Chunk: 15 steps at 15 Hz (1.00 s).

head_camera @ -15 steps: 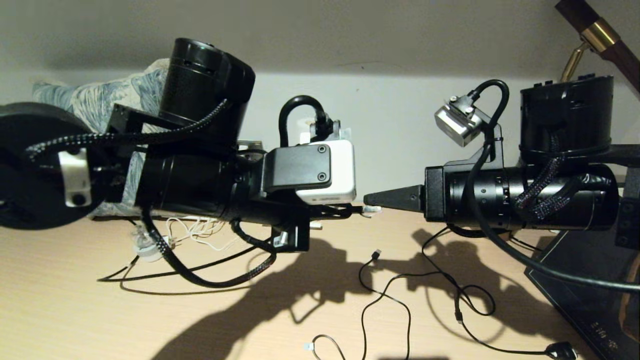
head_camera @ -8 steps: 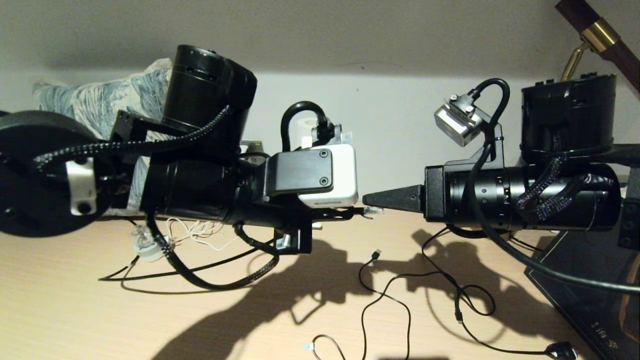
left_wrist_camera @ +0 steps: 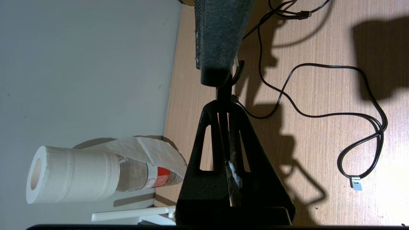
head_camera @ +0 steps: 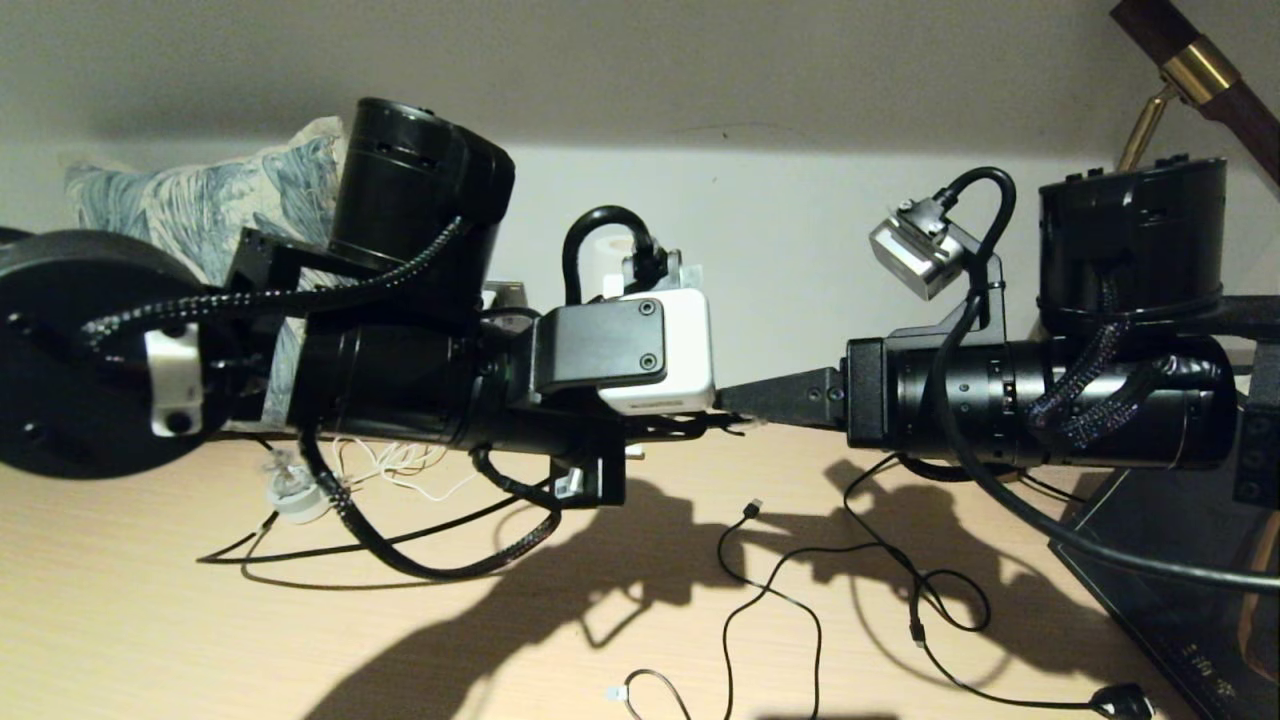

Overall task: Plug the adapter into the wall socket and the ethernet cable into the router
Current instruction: Hand it to the other hand

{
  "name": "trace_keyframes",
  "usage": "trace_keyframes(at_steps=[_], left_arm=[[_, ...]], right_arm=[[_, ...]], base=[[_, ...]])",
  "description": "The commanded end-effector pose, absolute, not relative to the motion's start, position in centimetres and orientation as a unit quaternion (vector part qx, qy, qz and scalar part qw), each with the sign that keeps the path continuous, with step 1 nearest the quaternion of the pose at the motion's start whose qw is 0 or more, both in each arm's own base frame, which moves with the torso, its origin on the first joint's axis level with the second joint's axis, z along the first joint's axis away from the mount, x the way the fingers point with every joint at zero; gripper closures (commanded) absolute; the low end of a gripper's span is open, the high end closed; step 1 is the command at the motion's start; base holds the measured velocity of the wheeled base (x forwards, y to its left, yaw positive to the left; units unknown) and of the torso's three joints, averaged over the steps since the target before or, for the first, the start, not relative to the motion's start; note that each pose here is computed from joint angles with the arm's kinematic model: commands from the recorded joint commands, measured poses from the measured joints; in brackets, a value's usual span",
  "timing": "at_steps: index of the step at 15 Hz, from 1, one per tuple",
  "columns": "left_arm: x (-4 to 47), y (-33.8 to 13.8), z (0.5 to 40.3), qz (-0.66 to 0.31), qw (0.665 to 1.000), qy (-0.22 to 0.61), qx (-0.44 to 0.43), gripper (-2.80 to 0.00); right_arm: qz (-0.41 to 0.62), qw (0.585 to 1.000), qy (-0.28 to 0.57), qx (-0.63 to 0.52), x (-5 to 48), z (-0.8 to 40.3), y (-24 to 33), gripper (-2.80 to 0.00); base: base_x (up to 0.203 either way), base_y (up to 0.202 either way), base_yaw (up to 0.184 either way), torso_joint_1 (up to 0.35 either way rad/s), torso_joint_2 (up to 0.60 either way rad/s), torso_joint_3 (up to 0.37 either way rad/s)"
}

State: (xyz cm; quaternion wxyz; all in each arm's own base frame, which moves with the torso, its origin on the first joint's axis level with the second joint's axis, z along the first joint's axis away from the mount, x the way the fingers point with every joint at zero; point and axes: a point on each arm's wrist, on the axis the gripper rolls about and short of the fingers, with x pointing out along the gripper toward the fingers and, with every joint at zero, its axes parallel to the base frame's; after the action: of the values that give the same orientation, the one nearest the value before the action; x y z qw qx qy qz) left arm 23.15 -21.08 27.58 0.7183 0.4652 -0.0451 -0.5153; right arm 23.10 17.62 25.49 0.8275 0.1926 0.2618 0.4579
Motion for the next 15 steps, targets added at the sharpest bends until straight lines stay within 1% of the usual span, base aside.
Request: trace_keyframes(at_steps=[1, 6, 7, 15], left_arm=[[23.33, -21.10, 27.43, -0.516, 0.717, -0.043, 0.467, 0.00], [23.37, -21.13, 27.44, -0.515, 0.717, -0.044, 0.467, 0.00], [23.37, -21.13, 27.44, -0.515, 0.717, -0.044, 0.467, 0.00], [23.69, -21.41, 27.34, -0.513, 0.723, -0.049, 0.461, 0.00]], right_arm=[[0.461, 0.825, 0.263, 0.193, 22.97, 25.45, 17.68, -2.80], [0.464, 0.822, 0.267, 0.193, 22.72, 25.33, 17.88, -2.80], [0.465, 0.822, 0.267, 0.192, 22.65, 25.29, 17.89, 0.00], [0.464, 0.822, 0.268, 0.192, 22.61, 25.22, 17.85, 0.00]], base=[[0.000, 0.000, 0.000, 0.000, 0.00, 0.000], [0.000, 0.000, 0.000, 0.000, 0.00, 0.000], [0.000, 0.000, 0.000, 0.000, 0.00, 0.000], [0.000, 0.000, 0.000, 0.000, 0.00, 0.000]])
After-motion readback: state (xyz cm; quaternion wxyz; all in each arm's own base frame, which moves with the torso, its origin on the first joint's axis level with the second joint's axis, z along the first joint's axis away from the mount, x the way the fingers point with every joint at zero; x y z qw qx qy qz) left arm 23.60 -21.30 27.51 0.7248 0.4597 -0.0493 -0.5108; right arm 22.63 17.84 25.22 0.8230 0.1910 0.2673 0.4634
